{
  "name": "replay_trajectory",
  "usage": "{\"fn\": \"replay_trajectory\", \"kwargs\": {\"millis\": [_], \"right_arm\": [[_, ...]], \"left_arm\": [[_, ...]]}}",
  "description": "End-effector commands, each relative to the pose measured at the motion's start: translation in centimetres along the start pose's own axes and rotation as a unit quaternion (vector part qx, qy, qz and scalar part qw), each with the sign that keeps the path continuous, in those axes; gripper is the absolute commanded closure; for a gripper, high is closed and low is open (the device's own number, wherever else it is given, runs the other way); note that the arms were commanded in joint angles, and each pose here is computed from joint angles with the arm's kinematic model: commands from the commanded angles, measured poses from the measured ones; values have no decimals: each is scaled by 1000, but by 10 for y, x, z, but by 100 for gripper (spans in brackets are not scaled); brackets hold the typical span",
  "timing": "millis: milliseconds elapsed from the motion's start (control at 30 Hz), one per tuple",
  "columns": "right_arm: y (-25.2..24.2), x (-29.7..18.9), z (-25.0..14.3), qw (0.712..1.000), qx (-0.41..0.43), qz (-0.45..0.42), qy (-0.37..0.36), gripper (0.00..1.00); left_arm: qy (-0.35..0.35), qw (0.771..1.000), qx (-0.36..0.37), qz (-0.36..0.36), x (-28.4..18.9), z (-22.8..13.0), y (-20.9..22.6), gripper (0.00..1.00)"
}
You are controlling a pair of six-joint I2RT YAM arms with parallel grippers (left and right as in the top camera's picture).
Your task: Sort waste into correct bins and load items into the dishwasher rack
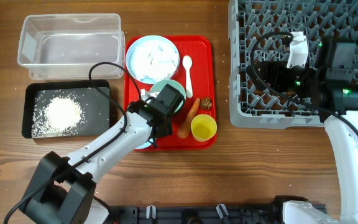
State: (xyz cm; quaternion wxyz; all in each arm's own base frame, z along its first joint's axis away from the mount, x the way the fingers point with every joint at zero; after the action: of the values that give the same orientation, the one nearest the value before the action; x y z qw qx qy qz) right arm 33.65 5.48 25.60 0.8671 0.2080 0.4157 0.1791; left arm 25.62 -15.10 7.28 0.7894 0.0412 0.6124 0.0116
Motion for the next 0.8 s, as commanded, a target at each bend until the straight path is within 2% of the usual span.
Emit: {"fn": "replay_trajectory", "kwargs": {"millis": [0,67,167,200,300,400,567,767], "right_arm": [[2,1,6,1000,0,0,-4,11],[2,1,6,1000,-2,0,-4,11],[2,1,6,1000,-2,0,-4,10],[2,1,6,1000,-2,0,-4,10],[2,1,6,1000,-2,0,-4,10],[1,1,5,1000,-1,0,-3,10],[1,1,5,1000,-1,0,-3,10],[0,1,5,1000,-1,-5,-4,10]], "left_arm": [[33,999,-3,-2,11,-18,3,74],[36,999,-3,-10,11,-19,1,75],[34,999,-4,-12,13,-19,0,94],[33,999,-4,-12,13,-19,0,96],[26,1000,-5,-17,7,-11,-1,96],[8,1000,5,-26,-22,12,-1,96],[-30,998,-38,-43,-54,35,19,96],[-59,988,-72,-123,-86,47,37,96]]}}
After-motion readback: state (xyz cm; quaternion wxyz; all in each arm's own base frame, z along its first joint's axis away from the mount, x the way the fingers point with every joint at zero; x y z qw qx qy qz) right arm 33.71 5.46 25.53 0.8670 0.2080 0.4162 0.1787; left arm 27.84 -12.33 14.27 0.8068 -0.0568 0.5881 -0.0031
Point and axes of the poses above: each gripper's point midway between its finger pads, its own x axis out along the fingers, its own y axis along the line the jaws close on, z = x × y, the point moved 3 cm from there along -x, back along the fingers, and after that the axes turned 10 degrees about x, right-handed, at the moved point
